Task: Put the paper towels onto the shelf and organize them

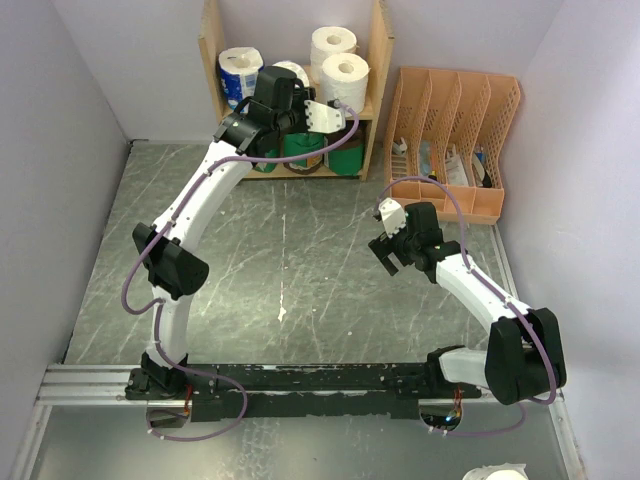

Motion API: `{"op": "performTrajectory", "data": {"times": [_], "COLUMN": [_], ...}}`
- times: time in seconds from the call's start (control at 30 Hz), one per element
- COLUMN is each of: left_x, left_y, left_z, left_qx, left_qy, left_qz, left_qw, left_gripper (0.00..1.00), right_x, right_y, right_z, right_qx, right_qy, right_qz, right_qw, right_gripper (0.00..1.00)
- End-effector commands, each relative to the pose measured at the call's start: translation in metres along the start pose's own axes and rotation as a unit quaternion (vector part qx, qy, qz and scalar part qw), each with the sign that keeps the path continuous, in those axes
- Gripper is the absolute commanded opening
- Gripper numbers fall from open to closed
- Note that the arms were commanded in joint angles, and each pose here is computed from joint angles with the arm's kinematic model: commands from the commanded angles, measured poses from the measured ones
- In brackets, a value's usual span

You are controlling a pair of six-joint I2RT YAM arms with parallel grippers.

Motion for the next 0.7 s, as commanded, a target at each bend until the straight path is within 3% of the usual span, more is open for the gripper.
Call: {"op": "performTrajectory", "data": {"times": [0.0, 0.37, 0.43, 0.5, 0.67], "left_x": [0.0, -0.013, -0.016, -0.021, -0.035], "left_y": [0.011, 0.006, 0.007, 0.006, 0.0], "left_z": [-0.007, -0.003, -0.002, -0.001, 0.003], "left_qx": [-0.003, -0.001, 0.007, 0.013, 0.017], "left_qy": [-0.011, 0.01, 0.013, 0.018, 0.03], "left_qz": [-0.039, -0.066, -0.082, -0.104, -0.144], "left_qw": [0.999, 0.998, 0.997, 0.994, 0.989], "left_gripper": [0.56, 0.69, 0.79, 0.98, 1.0], "right_x": [-0.001, 0.001, 0.0, 0.0, 0.001], "right_y": [-0.001, -0.004, -0.005, -0.004, -0.005], "right_z": [0.002, 0.0, 0.001, 0.001, 0.001], "right_qx": [-0.006, -0.009, -0.008, -0.007, -0.007], "right_qy": [0.001, -0.004, -0.001, -0.001, -0.002], "right_qz": [0.005, 0.022, 0.024, 0.024, 0.026], "right_qw": [1.0, 1.0, 1.0, 1.0, 1.0], "right_gripper": [0.98, 0.98, 0.98, 0.98, 0.98]}}
Point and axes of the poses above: each gripper's point midway between its finger pads, its own x axis back along the fingers, its own y axis along the line the jaws close on, z = x × y, the point moved 10 cm from there along x, back along the fingers, and after that the axes turned 7 degrees about x, right-handed, at the moved point
